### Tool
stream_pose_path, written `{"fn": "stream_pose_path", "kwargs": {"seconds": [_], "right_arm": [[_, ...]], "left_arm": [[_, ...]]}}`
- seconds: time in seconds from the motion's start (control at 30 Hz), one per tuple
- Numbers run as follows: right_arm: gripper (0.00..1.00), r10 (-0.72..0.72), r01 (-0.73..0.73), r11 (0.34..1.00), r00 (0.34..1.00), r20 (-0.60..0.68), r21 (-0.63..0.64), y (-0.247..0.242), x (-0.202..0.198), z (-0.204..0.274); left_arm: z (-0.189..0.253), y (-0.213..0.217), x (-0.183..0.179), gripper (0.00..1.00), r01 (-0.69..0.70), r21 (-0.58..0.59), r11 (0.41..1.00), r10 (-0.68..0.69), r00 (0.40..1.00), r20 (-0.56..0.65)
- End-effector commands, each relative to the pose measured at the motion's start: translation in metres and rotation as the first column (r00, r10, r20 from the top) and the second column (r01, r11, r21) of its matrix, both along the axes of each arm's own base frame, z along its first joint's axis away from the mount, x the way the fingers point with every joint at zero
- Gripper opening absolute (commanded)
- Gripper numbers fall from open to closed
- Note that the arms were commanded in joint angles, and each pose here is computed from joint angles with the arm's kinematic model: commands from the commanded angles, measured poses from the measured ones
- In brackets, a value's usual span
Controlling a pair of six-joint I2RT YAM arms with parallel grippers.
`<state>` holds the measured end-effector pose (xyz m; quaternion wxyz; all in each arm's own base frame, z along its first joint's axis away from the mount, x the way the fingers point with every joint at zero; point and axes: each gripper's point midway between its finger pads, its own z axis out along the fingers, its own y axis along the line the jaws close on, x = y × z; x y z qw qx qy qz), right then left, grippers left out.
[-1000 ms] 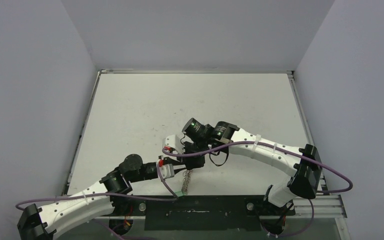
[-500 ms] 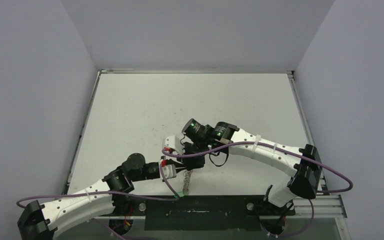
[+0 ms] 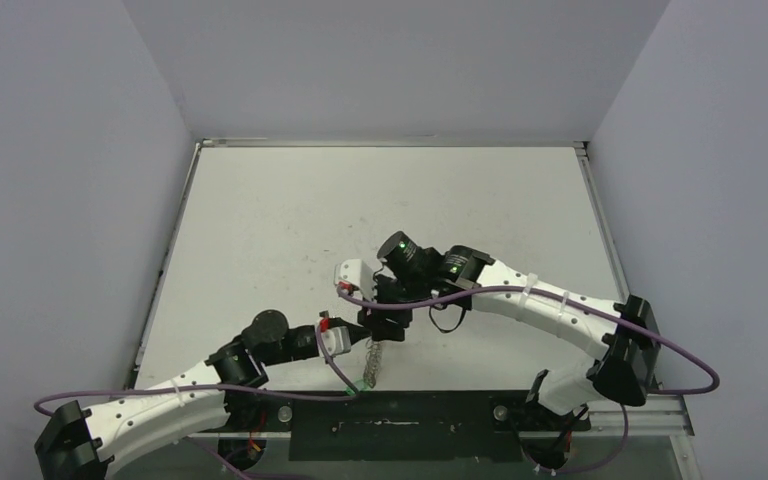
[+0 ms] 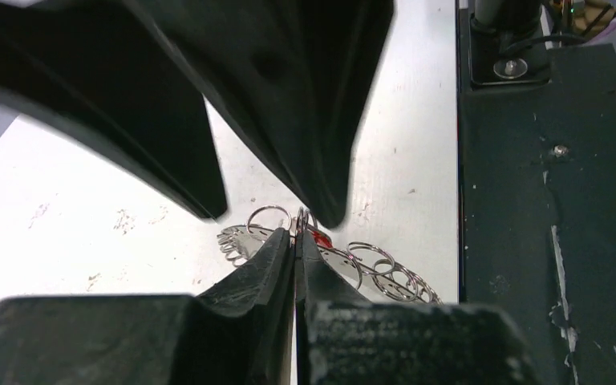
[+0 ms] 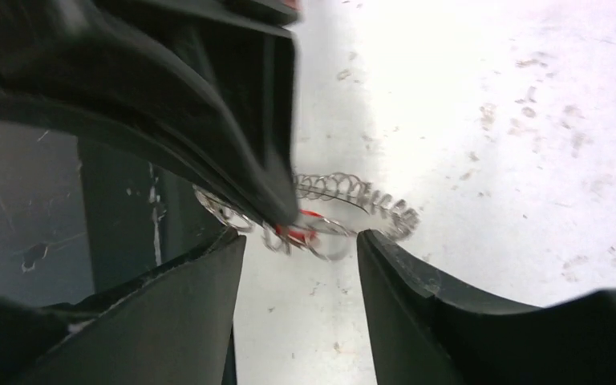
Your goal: Put the keys on the keyring
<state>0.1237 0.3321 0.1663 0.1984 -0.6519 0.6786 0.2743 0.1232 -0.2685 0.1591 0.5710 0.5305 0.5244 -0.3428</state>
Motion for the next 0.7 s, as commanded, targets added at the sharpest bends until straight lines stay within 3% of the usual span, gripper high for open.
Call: {"fn": "stream_pose_path", "kwargs": {"seconds": [0.0,0.3,0.57,0.67], "right_arm": [[0.56,-0.098,0.074,0.955,0.993,0.068,0.288,0.008,0.033,0.050],[0.50,0.025,-0.060,0.872,0.997,0.078,0.486,-0.004,0.015,0.059],[0.44,0.130,-0.185,0.785,0.982,0.135,0.591,0.000,-0.004,0.067],[0.38,0.134,-0.202,0.768,0.979,0.155,0.608,0.001,-0.005,0.066]], "left_arm": [[0.043,-0.001,0.000,0.00,-0.016,-0.204,0.979,0.025,0.999,0.041],[0.064,0.010,-0.006,0.00,-0.006,-0.378,0.926,0.044,0.995,0.092],[0.076,0.014,-0.011,0.00,0.018,-0.441,0.897,0.041,0.992,0.123],[0.078,0.014,-0.013,0.00,0.028,-0.445,0.895,0.033,0.991,0.129]]}}
